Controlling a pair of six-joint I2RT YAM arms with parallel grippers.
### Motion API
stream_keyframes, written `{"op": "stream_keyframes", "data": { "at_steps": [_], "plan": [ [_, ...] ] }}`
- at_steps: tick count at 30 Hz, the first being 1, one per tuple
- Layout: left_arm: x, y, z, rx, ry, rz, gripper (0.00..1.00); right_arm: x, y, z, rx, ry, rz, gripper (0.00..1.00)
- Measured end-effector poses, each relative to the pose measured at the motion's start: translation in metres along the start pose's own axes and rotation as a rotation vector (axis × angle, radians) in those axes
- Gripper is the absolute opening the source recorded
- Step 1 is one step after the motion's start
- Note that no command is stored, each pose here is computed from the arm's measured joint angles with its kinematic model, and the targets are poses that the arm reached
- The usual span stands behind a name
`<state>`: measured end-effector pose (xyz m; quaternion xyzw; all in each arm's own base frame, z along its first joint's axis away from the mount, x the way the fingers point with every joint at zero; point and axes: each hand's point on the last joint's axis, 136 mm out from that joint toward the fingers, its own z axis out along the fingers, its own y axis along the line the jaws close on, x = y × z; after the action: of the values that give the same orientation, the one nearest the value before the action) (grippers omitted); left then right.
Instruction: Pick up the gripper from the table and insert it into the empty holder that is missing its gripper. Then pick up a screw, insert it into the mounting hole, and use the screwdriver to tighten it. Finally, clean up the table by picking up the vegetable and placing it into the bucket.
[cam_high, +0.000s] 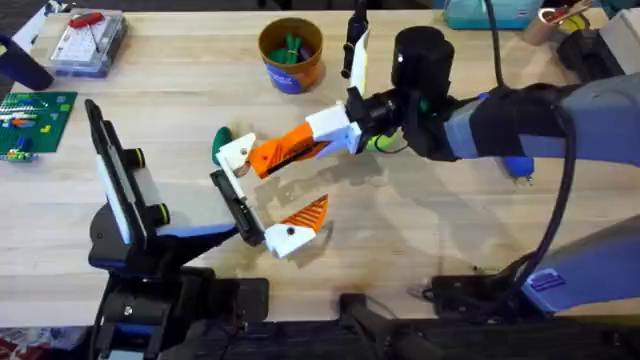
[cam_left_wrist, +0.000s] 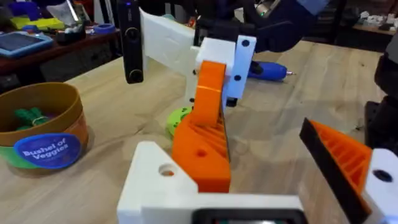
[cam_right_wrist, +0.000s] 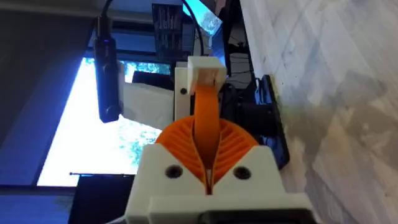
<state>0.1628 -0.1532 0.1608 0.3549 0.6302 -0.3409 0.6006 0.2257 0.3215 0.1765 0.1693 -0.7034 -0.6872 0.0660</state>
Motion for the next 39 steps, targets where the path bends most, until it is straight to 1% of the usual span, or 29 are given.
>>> {"op": "stream_keyframes", "data": {
  "at_steps": [10,25,28,29,34,39],
  "plan": [
    [0.000,0.001,0.000,-0.007,0.000,-0.004,0.990,-0.004,-0.003,0.001,0.007,-0.016,0.017,0.017],
    [0.000,0.004,0.000,-0.024,0.000,-0.019,0.990,-0.009,-0.009,0.002,0.008,-0.026,0.003,0.017],
    [0.000,0.005,-0.001,-0.029,0.000,-0.015,0.990,-0.012,-0.003,0.002,-0.004,-0.033,-0.037,0.017],
    [0.000,0.007,-0.001,-0.039,0.000,-0.003,0.990,-0.015,0.000,0.004,-0.015,-0.042,-0.059,0.017],
    [0.000,0.008,-0.001,-0.042,0.000,0.002,0.990,-0.016,0.000,0.004,-0.017,-0.045,-0.013,0.017],
    [-0.001,0.008,-0.001,-0.045,0.000,0.016,0.990,-0.020,0.005,0.003,-0.027,-0.059,-0.021,0.017]
  ]
}}
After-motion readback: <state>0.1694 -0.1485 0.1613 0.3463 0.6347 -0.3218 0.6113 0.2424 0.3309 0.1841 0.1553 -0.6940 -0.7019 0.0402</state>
